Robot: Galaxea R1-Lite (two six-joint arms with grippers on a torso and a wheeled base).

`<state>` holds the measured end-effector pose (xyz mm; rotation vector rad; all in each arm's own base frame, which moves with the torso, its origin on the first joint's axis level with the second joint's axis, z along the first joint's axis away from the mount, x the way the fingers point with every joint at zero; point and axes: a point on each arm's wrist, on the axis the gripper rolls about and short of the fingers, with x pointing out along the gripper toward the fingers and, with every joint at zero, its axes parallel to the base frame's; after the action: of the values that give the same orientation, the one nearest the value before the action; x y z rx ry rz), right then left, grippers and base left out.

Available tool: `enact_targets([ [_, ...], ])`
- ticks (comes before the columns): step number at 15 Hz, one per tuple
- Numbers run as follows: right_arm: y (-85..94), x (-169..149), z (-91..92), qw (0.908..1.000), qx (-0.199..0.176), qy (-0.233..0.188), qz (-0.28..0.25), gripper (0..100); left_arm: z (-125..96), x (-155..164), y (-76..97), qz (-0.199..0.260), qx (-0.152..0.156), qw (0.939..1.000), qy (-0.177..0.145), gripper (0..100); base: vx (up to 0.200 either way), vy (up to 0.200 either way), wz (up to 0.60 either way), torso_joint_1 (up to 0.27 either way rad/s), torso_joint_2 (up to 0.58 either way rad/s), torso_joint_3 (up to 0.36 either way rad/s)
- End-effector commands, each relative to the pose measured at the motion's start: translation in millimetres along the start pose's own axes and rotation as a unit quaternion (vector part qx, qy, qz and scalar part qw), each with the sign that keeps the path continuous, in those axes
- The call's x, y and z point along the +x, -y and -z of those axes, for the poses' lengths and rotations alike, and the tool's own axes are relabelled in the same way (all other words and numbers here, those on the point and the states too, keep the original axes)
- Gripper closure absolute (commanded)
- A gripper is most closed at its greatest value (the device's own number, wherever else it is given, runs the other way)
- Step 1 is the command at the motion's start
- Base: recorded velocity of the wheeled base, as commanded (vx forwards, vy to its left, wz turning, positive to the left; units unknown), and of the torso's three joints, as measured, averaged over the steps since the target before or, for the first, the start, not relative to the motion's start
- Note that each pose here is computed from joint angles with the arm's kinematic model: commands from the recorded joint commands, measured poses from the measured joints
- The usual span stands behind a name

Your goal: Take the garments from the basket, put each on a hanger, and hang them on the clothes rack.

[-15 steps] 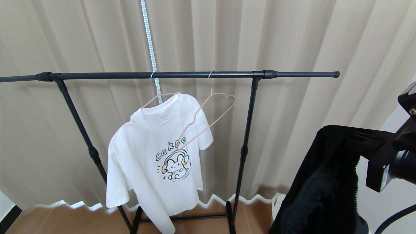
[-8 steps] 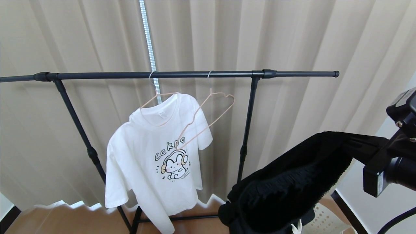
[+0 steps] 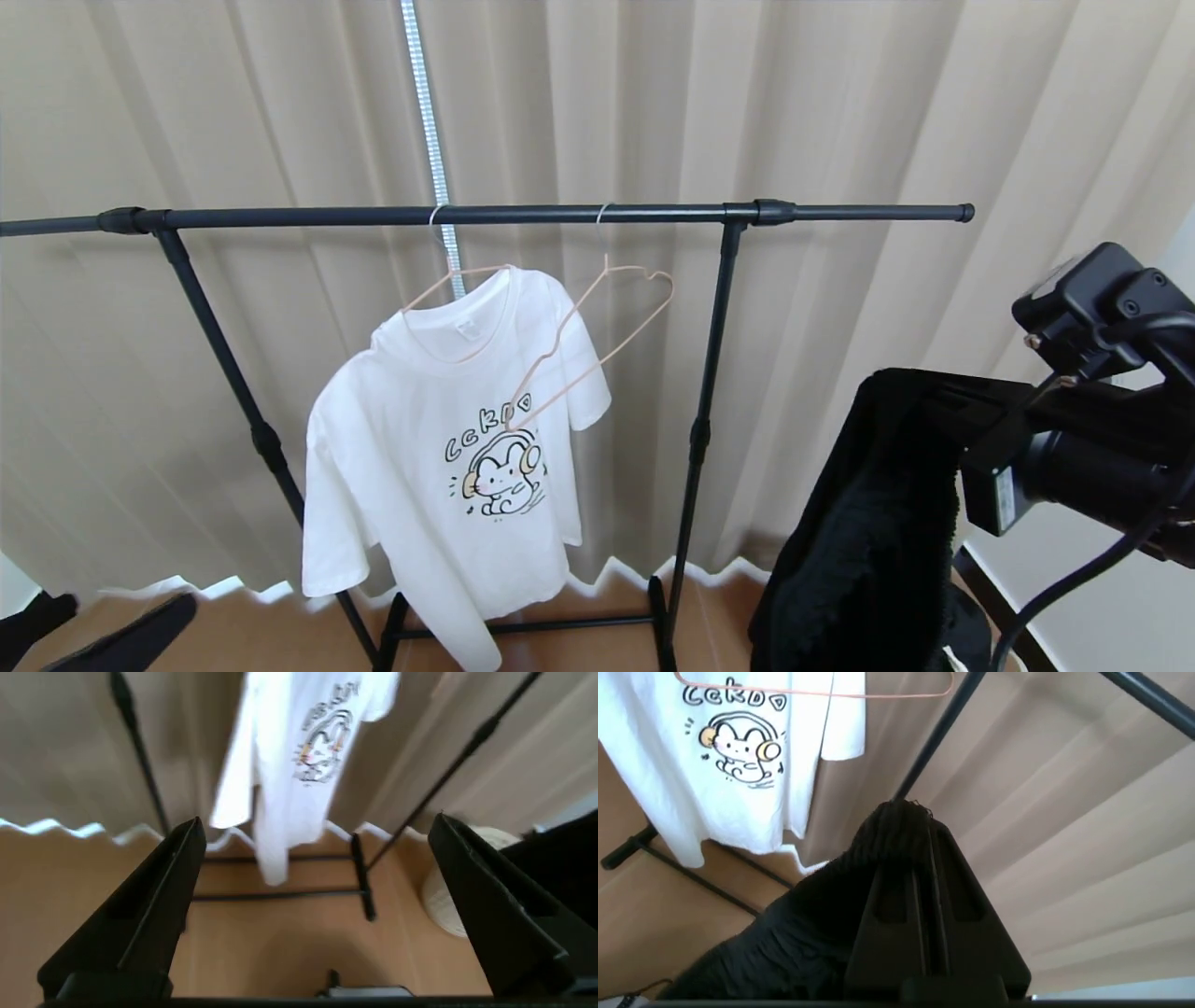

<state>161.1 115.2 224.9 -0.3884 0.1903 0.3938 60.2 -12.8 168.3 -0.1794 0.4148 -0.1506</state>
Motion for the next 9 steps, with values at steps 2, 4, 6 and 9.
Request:
enact_targets([
  [2,-9.8,28,2.3,0.9999,0.004,-0.014,-0.004,100,-35,101,74.2,0.104,-0.009,0.977,-0.185,0,0.0,0.0,0.0,0.0,0.0,0.0],
  [4,-15.9,47,-5.0,0.9997,0.022,-0.007,-0.006,100,-35,139,98.3,0.116,0.003,0.9722,-0.203,0,0.0,0.0,0.0,0.0,0.0,0.0],
  [6,-24.2,55,-9.4,0.999,0.043,0.0,-0.012,100,-31,160,109.9,0.131,0.005,0.9711,-0.199,0,0.0,0.0,0.0,0.0,0.0,0.0],
  [9,-42.3,70,-17.7,0.995,0.097,0.023,-0.007,100,2,192,128.2,0.154,0.011,0.9598,-0.234,0,0.0,0.0,0.0,0.0,0.0,0.0],
])
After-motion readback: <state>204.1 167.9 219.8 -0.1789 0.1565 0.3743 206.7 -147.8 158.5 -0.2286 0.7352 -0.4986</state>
